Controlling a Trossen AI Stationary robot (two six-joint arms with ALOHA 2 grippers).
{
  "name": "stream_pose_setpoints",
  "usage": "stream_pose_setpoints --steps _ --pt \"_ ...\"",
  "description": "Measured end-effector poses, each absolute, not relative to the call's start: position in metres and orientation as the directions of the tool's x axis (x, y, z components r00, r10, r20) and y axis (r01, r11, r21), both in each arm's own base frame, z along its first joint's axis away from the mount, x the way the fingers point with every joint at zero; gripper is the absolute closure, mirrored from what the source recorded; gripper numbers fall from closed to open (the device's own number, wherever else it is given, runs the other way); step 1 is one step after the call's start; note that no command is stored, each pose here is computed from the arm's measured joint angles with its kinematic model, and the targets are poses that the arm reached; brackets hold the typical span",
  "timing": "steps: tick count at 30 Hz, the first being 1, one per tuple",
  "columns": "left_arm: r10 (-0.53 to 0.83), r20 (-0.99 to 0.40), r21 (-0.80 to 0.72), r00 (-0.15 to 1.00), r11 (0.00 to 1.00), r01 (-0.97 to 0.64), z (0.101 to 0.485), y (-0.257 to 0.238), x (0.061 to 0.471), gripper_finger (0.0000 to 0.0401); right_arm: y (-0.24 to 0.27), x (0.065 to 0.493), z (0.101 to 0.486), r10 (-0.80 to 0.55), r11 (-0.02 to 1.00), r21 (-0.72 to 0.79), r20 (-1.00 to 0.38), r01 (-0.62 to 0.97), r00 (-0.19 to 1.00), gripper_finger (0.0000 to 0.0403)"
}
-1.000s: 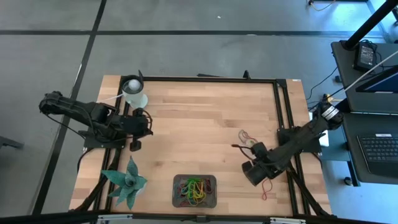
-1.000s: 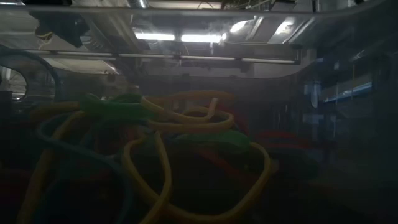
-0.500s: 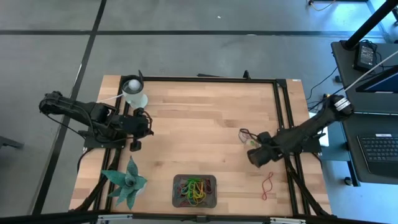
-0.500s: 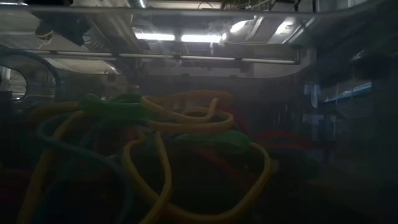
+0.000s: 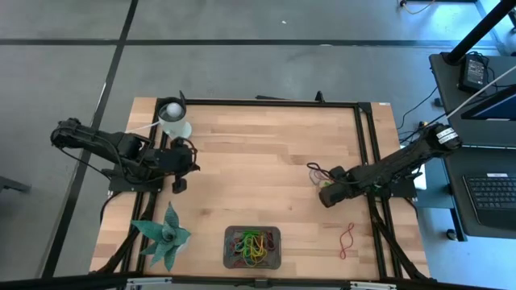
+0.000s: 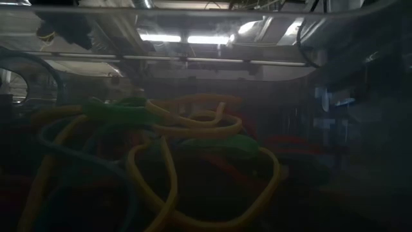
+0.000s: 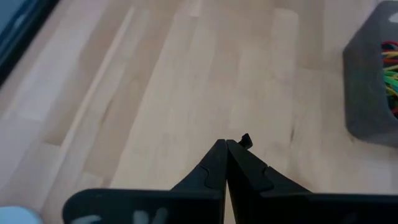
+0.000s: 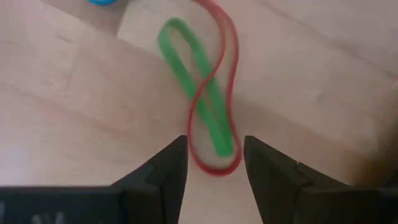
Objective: Pick and place rubber bands into bin
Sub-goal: Put the green rubber band into the black bin
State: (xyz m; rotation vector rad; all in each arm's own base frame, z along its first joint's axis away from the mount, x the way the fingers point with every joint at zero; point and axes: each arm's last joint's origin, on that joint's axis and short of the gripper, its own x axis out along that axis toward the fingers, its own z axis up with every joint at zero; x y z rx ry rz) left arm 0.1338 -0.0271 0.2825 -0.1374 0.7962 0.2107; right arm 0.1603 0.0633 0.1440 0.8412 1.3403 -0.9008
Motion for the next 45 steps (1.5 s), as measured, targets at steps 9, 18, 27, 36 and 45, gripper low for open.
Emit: stream_pose_setpoints --steps 9,18,27,36,45 --pt "0.170 -0.711 -0.020 0.682 0.965 -0.261 0.283 -0.026 0.134 0.0398 0.060 0.161 0.138 -0.046 0.476 0.012 -0.998 0.879 0.038 0.0360" --pt "0.170 -0.711 -0.020 0.682 0.965 -0.261 0.283 -0.026 0.134 0.0398 0.065 0.170 0.169 -0.046 0.510 -0.029 -0.999 0.860 -0.006 0.0397" --pt "0.170 -0.711 -0.020 0.682 0.965 -0.261 0.283 -0.026 0.134 0.0398 0.068 0.175 0.246 -0.126 0.516 -0.150 -0.987 0.843 -0.099 0.0400" --pt "0.169 -0.712 -0.020 0.682 0.966 -0.260 0.283 -0.026 0.134 0.0398 0.069 0.188 0.307 -0.211 0.516 -0.018 -0.972 0.856 0.107 0.0401" --pt "0.119 -0.724 0.039 0.679 0.991 -0.132 0.282 -0.028 0.134 0.0398 0.096 0.233 0.346 -0.228 0.635 0.157 -0.898 0.756 0.377 0.0402"
